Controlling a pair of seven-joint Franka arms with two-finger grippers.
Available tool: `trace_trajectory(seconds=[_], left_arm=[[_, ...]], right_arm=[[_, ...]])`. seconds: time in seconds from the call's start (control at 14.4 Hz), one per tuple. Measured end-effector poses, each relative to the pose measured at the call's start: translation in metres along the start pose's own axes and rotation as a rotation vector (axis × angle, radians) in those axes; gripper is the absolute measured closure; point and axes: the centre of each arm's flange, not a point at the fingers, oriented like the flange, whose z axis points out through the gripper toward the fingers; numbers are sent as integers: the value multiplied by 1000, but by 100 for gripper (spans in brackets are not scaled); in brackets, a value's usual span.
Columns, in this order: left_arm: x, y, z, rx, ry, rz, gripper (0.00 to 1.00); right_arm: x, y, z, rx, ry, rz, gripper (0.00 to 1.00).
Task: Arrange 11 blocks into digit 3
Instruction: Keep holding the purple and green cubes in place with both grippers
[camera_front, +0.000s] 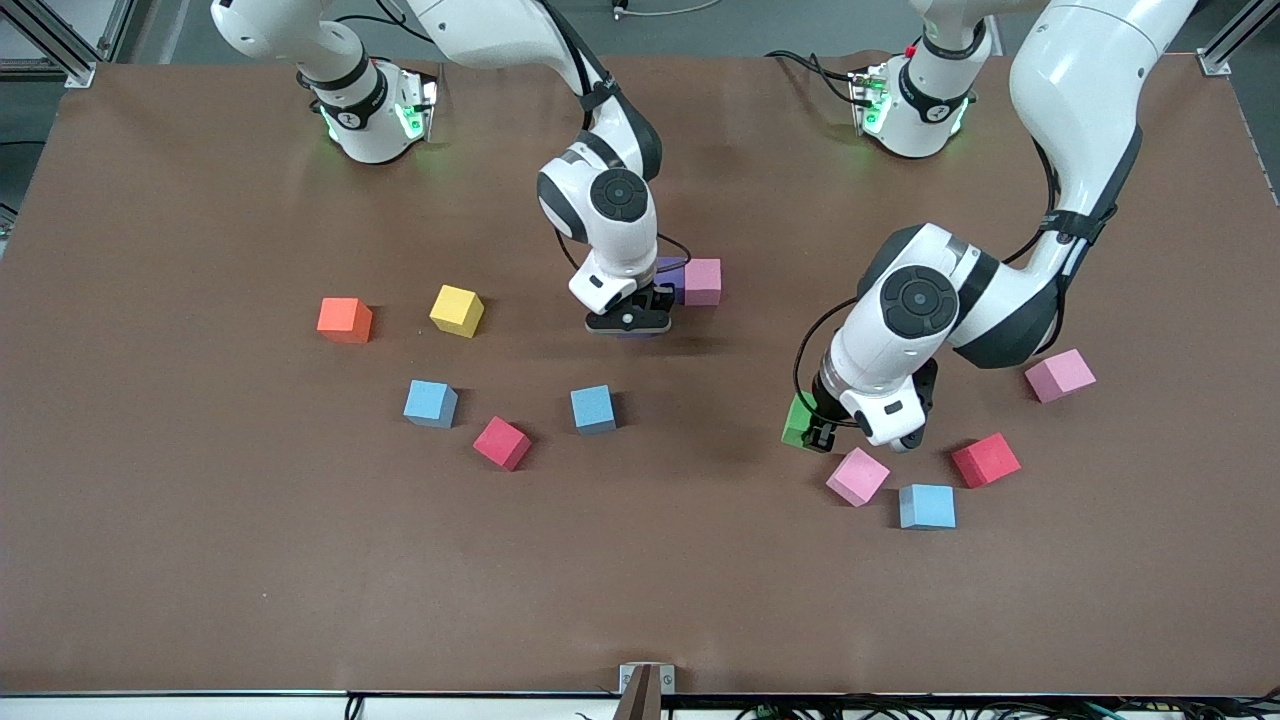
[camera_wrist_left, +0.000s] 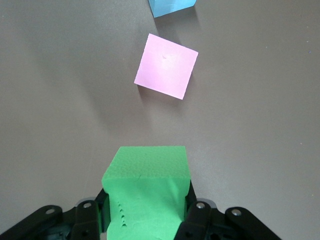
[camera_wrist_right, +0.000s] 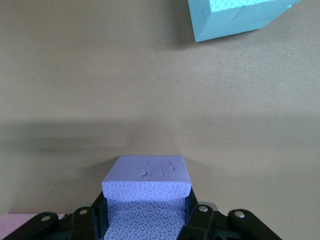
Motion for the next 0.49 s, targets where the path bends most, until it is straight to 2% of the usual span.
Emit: trace_trajectory(seconds=[0.49], left_arm=[[2, 1, -2, 8, 4, 30, 44]], right_arm=[[-1, 0, 1, -1, -1, -1, 42]])
